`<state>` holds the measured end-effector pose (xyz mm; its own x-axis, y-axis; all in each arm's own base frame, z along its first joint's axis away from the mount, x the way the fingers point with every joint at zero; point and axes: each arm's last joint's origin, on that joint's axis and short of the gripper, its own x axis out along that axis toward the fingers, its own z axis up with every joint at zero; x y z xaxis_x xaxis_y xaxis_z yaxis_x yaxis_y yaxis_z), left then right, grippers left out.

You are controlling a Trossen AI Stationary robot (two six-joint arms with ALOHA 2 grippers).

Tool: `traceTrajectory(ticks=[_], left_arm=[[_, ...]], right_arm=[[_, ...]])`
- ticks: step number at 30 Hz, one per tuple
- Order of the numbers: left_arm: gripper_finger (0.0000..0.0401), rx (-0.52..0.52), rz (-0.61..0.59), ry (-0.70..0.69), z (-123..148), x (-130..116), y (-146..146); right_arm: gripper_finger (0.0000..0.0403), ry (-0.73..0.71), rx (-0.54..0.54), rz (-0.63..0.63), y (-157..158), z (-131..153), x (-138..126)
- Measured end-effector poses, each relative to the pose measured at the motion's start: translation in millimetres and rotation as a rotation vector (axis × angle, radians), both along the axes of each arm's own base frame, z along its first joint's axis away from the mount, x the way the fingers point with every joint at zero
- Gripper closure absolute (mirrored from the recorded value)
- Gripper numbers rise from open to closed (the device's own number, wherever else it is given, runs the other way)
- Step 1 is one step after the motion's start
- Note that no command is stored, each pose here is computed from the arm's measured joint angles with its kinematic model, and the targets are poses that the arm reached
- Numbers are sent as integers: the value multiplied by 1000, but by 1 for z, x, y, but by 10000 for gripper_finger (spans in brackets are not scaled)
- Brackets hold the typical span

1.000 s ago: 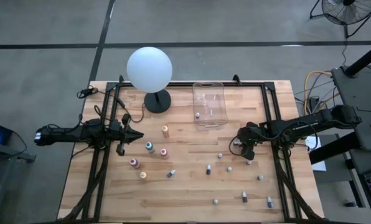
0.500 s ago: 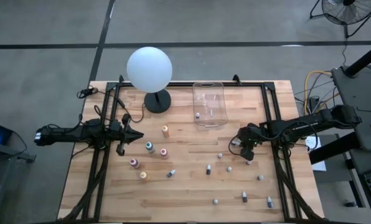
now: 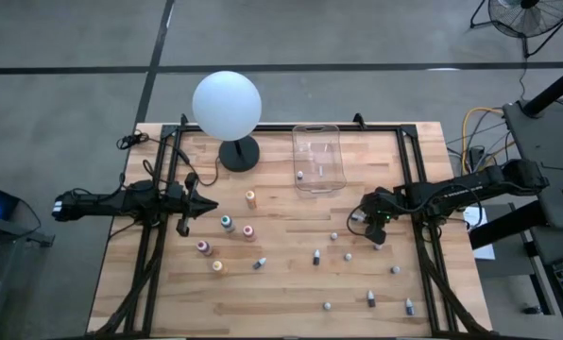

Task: Pick & Place food coloring
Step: Put the small black food coloring bottle into the transparent bin

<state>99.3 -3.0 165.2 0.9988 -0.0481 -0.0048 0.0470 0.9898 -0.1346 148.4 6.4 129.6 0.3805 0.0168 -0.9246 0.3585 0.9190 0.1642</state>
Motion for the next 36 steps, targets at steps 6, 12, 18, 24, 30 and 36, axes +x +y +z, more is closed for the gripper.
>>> traceTrajectory(ticks=[6, 12, 18, 24, 30, 36], left_arm=[[401, 0, 0, 0, 0, 0, 0], [401, 0, 0, 1, 0, 0, 0], [401, 0, 0, 0, 0, 0, 0], [401, 0, 0, 0, 0, 0, 0], [401, 0, 0, 0, 0, 0, 0], [401, 0, 0, 0, 0, 0, 0]], right_arm=[[355, -16, -17, 52, 0, 1, 1], [297, -26, -17, 52, 0, 1, 2], [235, -27, -18, 50, 0, 1, 2], [194, -29, -74, 6, -5, 1, 2], [179, -105, -86, 57, -5, 4, 9], [177, -71, -87, 61, -5, 0, 10]])
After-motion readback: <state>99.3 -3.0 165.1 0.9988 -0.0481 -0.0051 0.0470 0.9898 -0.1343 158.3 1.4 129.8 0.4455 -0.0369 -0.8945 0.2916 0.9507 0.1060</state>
